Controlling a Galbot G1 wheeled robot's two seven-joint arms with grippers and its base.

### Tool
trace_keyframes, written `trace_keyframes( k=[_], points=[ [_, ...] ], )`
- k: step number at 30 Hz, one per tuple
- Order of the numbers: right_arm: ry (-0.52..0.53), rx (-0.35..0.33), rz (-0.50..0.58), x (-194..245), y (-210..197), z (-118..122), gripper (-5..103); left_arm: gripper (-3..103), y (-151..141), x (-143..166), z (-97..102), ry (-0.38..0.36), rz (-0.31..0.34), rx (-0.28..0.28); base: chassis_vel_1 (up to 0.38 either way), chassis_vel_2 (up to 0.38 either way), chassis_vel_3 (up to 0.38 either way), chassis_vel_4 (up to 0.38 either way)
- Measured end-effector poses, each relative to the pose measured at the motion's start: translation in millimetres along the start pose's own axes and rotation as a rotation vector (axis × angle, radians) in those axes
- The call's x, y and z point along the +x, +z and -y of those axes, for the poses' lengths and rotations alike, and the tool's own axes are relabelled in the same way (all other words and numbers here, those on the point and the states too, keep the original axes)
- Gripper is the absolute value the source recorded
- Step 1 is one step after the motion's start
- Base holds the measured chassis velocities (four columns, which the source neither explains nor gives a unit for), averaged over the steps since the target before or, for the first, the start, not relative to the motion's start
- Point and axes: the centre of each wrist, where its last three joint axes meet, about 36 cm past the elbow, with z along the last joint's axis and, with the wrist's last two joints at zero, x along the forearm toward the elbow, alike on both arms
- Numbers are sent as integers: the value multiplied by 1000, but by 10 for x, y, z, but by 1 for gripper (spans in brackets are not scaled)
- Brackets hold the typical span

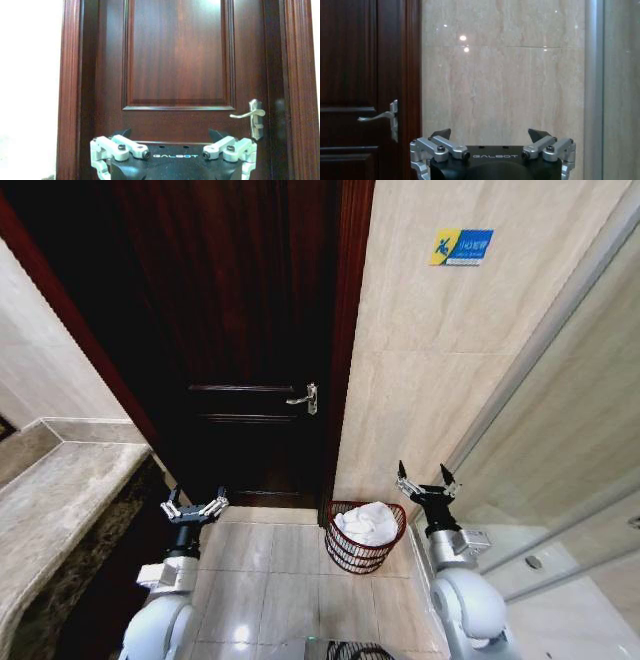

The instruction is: Discard the used towel into the hamper.

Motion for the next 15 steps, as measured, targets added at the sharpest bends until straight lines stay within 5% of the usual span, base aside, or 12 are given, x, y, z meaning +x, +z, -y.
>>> trace_keyframes(
  k=[15],
  points=[
    [-33, -6, -20, 39, -57, -73, 100, 100, -46, 10, -46, -9, -8, -4, 0, 0, 0, 0]
  ],
)
